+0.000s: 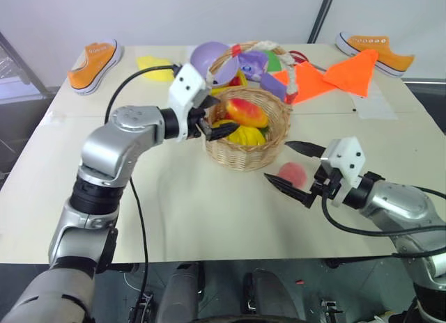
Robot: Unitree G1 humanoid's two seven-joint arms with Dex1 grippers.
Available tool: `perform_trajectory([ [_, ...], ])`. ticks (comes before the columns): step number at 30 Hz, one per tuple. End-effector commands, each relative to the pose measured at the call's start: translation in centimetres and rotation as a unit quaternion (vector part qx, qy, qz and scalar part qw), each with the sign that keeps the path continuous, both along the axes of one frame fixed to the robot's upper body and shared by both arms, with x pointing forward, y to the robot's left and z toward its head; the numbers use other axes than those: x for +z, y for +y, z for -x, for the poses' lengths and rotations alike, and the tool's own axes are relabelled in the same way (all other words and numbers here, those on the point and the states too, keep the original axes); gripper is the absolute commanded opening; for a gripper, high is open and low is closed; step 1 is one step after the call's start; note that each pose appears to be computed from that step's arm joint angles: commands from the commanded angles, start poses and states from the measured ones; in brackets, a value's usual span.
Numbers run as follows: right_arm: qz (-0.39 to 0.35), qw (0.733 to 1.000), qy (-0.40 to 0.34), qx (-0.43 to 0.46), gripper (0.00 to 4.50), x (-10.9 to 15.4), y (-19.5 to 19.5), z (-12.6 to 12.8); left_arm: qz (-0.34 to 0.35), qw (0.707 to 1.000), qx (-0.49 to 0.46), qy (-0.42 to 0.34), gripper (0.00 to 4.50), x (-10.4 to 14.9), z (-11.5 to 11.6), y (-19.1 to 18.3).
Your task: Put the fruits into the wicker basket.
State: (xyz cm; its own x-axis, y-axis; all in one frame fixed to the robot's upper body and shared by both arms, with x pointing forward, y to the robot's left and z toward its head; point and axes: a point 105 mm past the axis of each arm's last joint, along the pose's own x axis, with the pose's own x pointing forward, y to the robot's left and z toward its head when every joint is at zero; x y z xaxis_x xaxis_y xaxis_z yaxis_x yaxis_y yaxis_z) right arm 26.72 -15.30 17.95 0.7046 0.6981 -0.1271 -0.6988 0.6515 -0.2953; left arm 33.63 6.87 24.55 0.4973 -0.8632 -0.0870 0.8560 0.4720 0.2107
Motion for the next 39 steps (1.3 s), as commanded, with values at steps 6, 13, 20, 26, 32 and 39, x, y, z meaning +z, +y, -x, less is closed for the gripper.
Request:
perform_trajectory([
  [6, 0.012, 0.996, 0.076, -0.055, 4.50, -4.3, -2.8, -0.8, -0.039, 0.989, -0.146, 0.008, 4.42, -2.8, 6.7, 1.2],
  [13, 0.020, 0.991, 0.089, -0.095, 4.50, -6.1, -3.9, -2.2, -0.036, 0.987, -0.155, 0.021, 4.42, -3.4, 7.6, 0.7],
  [20, 0.012, 0.991, 0.087, -0.096, 2.90, -5.6, -3.2, -2.6, -0.035, 0.987, -0.157, 0.020, 4.50, -3.4, 7.7, 0.5],
  [26, 0.029, 0.996, 0.023, -0.080, 2.67, -2.3, -2.6, -2.5, -0.038, 0.991, -0.130, 0.019, 4.50, -3.4, 7.0, 1.5],
  [32, -0.027, 0.997, -0.066, 0.019, 2.67, 5.9, 0.5, -1.2, -0.025, 0.999, -0.042, 0.025, 4.50, -3.1, 5.1, 5.6],
  [39, -0.036, 0.996, -0.084, -0.005, 2.67, 7.6, 5.1, -5.4, 0.001, 1.000, -0.005, 0.018, 4.50, -2.8, 4.6, 7.7],
])
